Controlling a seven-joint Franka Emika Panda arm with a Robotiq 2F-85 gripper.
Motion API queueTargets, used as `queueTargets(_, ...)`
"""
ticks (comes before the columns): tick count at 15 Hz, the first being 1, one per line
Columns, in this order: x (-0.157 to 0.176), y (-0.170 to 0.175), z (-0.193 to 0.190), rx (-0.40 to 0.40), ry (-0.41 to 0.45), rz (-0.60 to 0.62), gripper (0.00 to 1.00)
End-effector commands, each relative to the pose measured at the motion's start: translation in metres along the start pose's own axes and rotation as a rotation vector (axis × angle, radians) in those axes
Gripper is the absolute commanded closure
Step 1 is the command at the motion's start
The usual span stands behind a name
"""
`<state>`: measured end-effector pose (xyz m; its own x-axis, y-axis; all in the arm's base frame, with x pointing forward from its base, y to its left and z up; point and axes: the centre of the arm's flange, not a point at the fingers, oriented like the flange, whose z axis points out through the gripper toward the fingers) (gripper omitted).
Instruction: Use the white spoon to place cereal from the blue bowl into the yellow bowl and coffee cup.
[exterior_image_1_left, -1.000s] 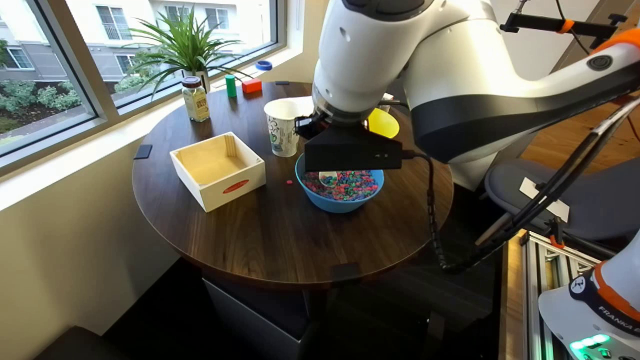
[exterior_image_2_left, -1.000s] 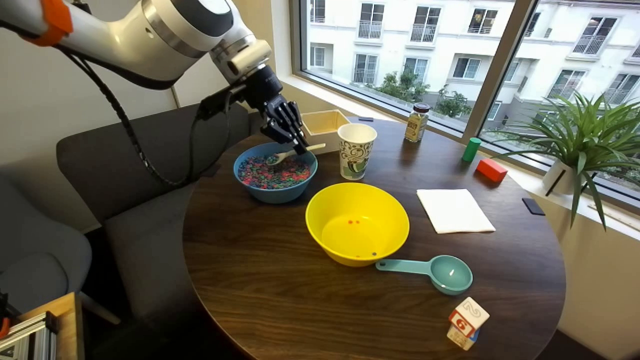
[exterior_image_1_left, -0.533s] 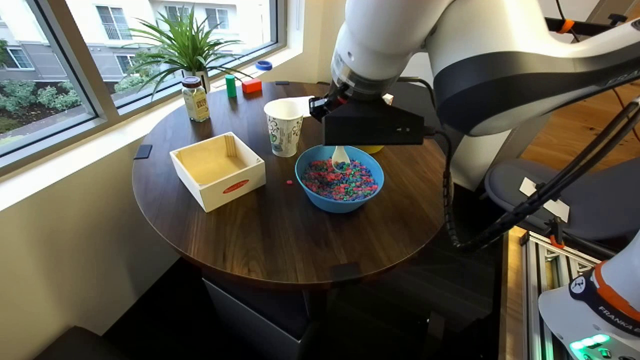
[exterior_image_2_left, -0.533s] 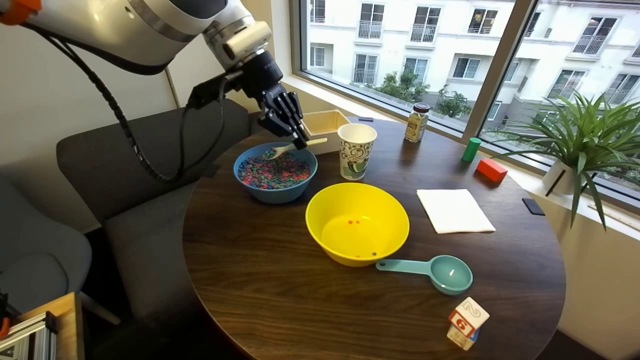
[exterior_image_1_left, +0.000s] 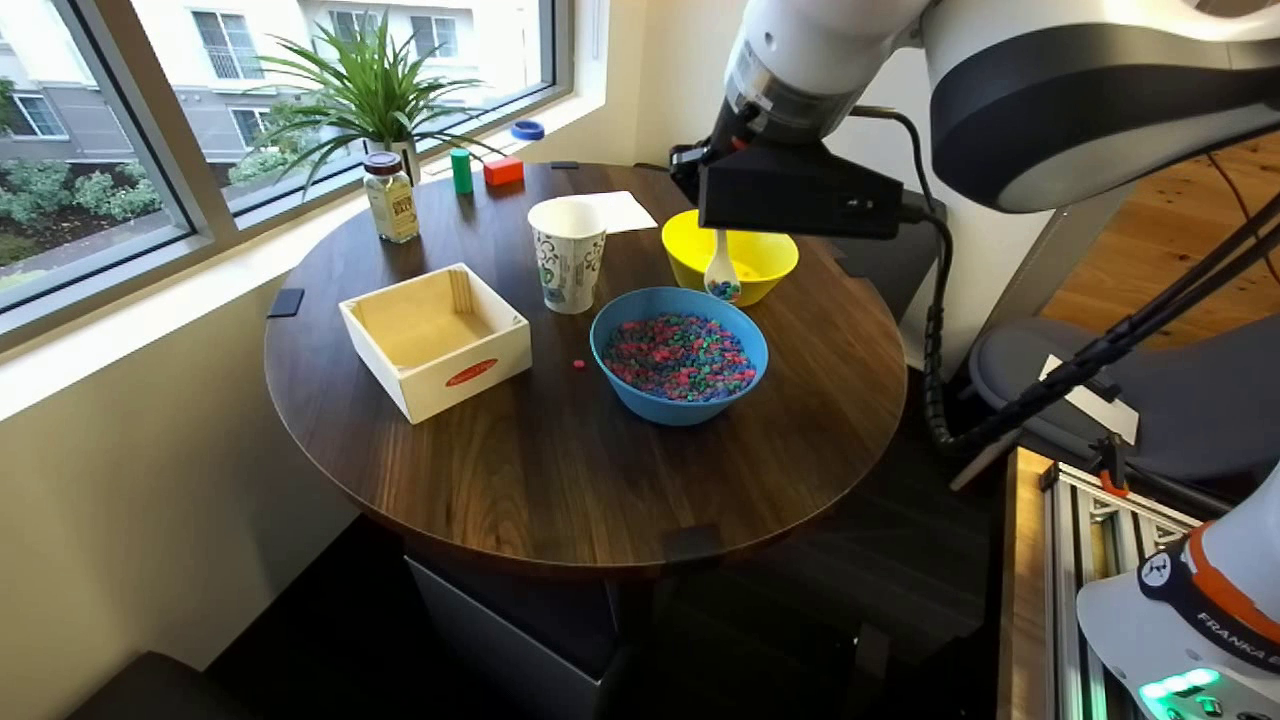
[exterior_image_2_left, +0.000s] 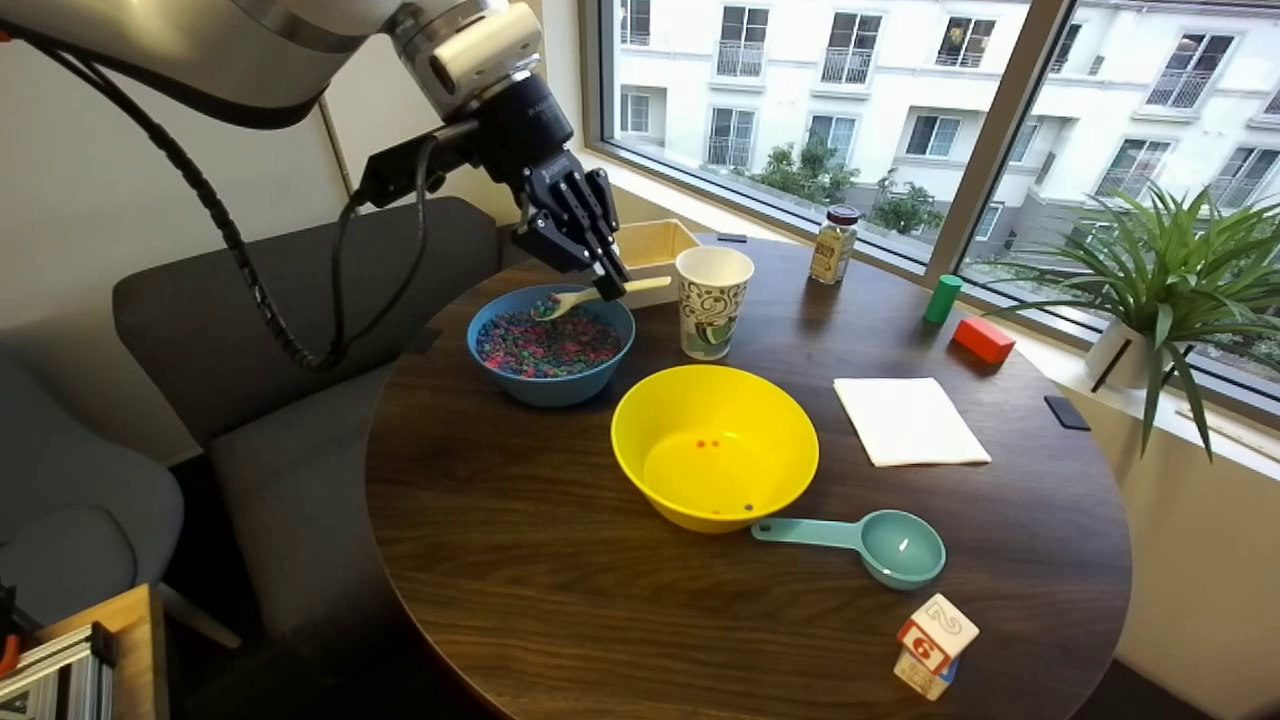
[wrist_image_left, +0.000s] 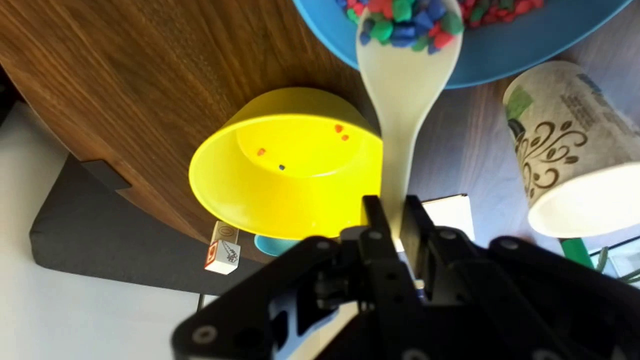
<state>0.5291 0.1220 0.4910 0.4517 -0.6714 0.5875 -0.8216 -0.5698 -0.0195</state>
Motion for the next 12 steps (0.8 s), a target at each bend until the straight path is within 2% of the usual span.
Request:
queueTargets(1,0.007,0.006,-0.003,0.001,0.006,0.014,0.86)
queueTargets(6,0.018,0.019,-0.009,0.003,0.017,0.034,0.86)
queueTargets(7,0.019,0.018,-0.006,-0.007,0.037,0.037,0.97)
queueTargets(12,0.053,0.038,-0.001,-0.041,0.066,0.099,0.97)
